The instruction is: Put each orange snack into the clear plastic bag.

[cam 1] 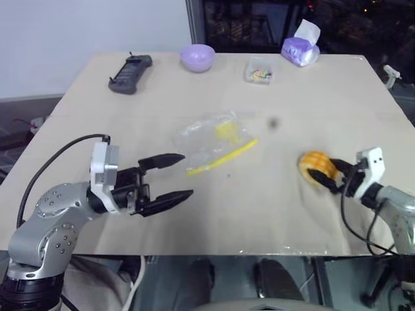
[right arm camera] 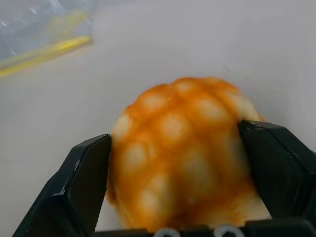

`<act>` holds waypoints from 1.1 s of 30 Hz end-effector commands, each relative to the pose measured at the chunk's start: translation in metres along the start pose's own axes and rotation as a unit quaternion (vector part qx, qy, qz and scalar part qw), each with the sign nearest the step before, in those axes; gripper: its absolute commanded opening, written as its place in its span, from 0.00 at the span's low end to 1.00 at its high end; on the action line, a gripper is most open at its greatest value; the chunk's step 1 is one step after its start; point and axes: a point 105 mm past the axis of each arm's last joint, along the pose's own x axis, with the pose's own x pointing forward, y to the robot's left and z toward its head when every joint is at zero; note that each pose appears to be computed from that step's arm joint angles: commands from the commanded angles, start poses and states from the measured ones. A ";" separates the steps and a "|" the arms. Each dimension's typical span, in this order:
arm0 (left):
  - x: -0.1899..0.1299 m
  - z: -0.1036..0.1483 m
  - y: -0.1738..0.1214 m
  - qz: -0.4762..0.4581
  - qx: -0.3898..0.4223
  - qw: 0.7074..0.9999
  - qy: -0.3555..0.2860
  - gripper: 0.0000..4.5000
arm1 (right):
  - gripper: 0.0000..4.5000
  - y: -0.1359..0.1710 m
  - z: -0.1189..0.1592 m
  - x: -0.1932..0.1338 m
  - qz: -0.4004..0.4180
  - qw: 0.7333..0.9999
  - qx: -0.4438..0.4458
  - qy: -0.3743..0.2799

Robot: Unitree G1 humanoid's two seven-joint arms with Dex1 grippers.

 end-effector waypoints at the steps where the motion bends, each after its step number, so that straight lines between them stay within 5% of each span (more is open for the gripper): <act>1: 0.000 0.006 -0.001 0.002 0.019 1.000 -0.005 1.00 | 0.98 -0.008 0.018 0.002 -0.020 0.998 -0.046 -0.037; 9: -0.009 -0.004 0.023 0.105 0.042 0.993 0.024 1.00 | 0.98 0.021 0.054 -0.034 0.119 0.989 -0.061 -0.062; 14: -0.024 -0.056 0.071 0.255 0.049 0.955 0.140 1.00 | 0.98 0.081 0.081 -0.056 0.282 0.956 -0.029 -0.069; 21: -0.036 -0.072 0.092 0.314 -0.043 0.943 0.103 1.00 | 0.98 0.107 0.098 -0.065 0.332 0.940 -0.011 -0.084; 33: 0.011 -0.087 0.105 0.297 -0.337 0.892 -0.047 1.00 | 0.98 0.106 0.089 -0.063 0.318 0.945 -0.013 -0.072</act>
